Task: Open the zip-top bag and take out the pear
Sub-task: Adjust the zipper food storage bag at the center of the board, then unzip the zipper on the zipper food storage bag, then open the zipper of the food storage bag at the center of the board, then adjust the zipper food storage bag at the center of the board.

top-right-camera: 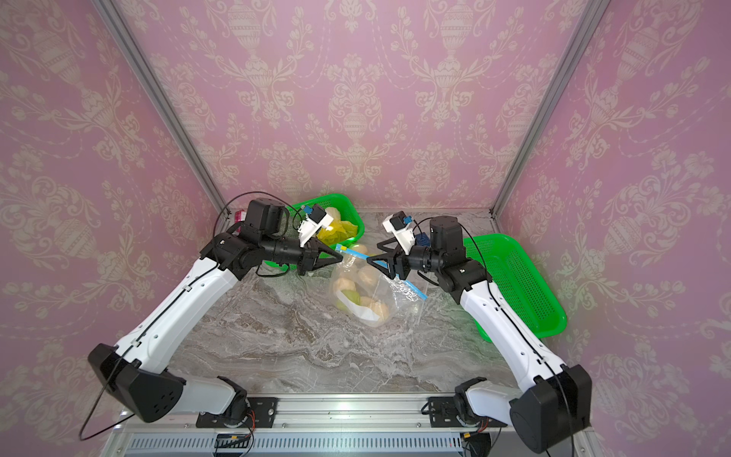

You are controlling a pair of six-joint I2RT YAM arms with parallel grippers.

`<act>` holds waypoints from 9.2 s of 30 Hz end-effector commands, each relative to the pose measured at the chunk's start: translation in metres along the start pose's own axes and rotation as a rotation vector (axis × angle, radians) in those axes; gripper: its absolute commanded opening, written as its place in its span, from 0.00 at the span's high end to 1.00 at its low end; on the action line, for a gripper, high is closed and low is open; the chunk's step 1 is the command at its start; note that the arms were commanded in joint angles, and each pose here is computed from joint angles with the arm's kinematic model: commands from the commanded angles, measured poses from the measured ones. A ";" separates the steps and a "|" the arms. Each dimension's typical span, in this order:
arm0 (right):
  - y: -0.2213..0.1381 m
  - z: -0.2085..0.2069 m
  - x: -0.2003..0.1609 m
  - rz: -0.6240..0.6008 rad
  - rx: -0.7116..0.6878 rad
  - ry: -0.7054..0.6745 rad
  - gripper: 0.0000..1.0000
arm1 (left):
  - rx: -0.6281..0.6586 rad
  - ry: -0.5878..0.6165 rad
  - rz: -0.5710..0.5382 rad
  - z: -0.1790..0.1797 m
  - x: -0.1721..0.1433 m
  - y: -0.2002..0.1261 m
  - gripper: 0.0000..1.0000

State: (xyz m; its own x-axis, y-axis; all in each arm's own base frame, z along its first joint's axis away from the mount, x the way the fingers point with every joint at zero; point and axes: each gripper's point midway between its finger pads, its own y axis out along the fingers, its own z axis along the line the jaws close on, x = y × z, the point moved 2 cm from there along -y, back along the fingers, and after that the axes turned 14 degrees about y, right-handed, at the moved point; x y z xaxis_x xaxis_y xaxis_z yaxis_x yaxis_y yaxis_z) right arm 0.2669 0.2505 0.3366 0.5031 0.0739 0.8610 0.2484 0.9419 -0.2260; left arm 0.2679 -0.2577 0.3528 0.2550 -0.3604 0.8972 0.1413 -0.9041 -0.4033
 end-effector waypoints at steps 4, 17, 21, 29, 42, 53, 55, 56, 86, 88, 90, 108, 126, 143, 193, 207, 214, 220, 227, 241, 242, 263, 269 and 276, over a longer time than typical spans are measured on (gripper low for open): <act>0.019 0.049 0.039 -0.040 0.222 -0.061 0.36 | -0.053 0.078 -0.038 -0.001 0.005 0.004 1.00; 0.036 0.057 0.030 0.031 0.292 -0.069 0.61 | -0.048 0.117 -0.042 0.001 0.007 0.006 1.00; 0.035 0.057 0.031 0.020 0.288 -0.059 0.67 | -0.054 0.116 -0.040 0.001 0.007 0.008 1.00; 0.037 0.059 0.030 0.007 0.311 -0.045 0.73 | -0.048 0.119 -0.040 0.002 0.008 0.008 1.00; 0.038 0.062 0.026 0.009 0.324 -0.062 0.87 | -0.021 0.114 -0.018 0.007 0.003 0.010 1.00; 0.024 0.045 0.021 0.012 0.237 -0.063 0.86 | 0.053 0.114 0.004 0.016 -0.001 0.007 1.00; 0.020 0.041 0.019 0.011 0.220 -0.061 0.87 | 0.067 0.114 -0.004 0.017 0.001 0.006 1.00; 0.018 0.038 0.018 0.009 0.208 -0.058 0.87 | 0.075 0.114 -0.007 0.018 0.001 0.005 1.00; -0.083 -0.036 -0.027 -0.036 -0.262 0.085 0.85 | 0.607 -0.007 0.025 0.089 -0.019 -0.071 1.00; -0.083 -0.024 -0.018 -0.061 -0.212 0.062 0.52 | 0.552 0.019 -0.012 0.082 -0.014 -0.066 1.00; -0.083 -0.009 -0.007 -0.089 -0.157 0.019 0.33 | 0.502 0.043 -0.046 0.075 -0.010 -0.062 1.00; 0.000 0.037 0.040 -0.057 -0.065 -0.208 0.75 | 0.267 0.304 -0.117 0.041 -0.004 -0.035 1.00; 0.030 0.020 0.007 0.139 -0.228 -0.304 0.87 | 0.256 0.323 -0.095 0.041 -0.005 -0.030 1.00; 0.068 0.038 -0.050 0.401 -0.073 -0.303 0.27 | 0.217 0.350 -0.110 0.032 0.002 -0.027 1.00; -0.042 -0.094 -0.094 -0.089 -0.495 0.381 0.85 | 0.225 0.099 -0.014 0.153 0.034 0.129 0.39; -0.043 -0.110 -0.136 -0.103 -0.460 0.488 0.86 | 0.556 -0.283 0.146 0.108 -0.038 0.030 0.31; -0.040 -0.115 -0.134 -0.121 -0.448 0.505 0.86 | 0.593 -0.542 0.212 0.082 -0.116 0.017 0.28; -0.033 -0.118 -0.134 -0.117 -0.410 0.537 0.86 | 0.547 -0.624 0.210 0.093 -0.165 0.032 0.26; -0.035 -0.119 -0.134 -0.130 -0.422 0.540 0.86 | 0.516 -0.692 0.213 0.109 -0.206 0.051 0.25; -0.039 -0.123 -0.139 -0.154 -0.422 0.574 0.87 | 0.394 -0.736 0.121 0.125 -0.227 0.097 0.43; -0.039 -0.124 -0.140 -0.154 -0.423 0.577 0.87 | 0.388 -0.731 0.117 0.125 -0.226 0.099 0.49; -0.029 -0.122 -0.153 -0.261 -0.240 0.678 0.76 | 0.428 -0.542 0.120 0.080 -0.113 0.029 1.00; -0.012 -0.119 -0.161 -0.284 -0.178 0.732 0.70 | 0.427 -0.550 0.088 0.062 -0.089 0.008 1.00; 0.006 -0.113 -0.160 -0.274 -0.113 0.733 0.72 | 0.474 -0.532 0.143 0.059 -0.094 -0.003 1.00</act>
State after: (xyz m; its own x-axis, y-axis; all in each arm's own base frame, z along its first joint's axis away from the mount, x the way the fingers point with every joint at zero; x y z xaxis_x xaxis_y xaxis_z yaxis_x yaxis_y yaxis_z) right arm 0.2778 0.2014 0.1256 0.8407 -0.4108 0.3529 0.5011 0.8372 -0.2191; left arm 0.3056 -0.2164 0.2528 0.7255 -0.1622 0.6688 0.4259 -0.6576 -0.6214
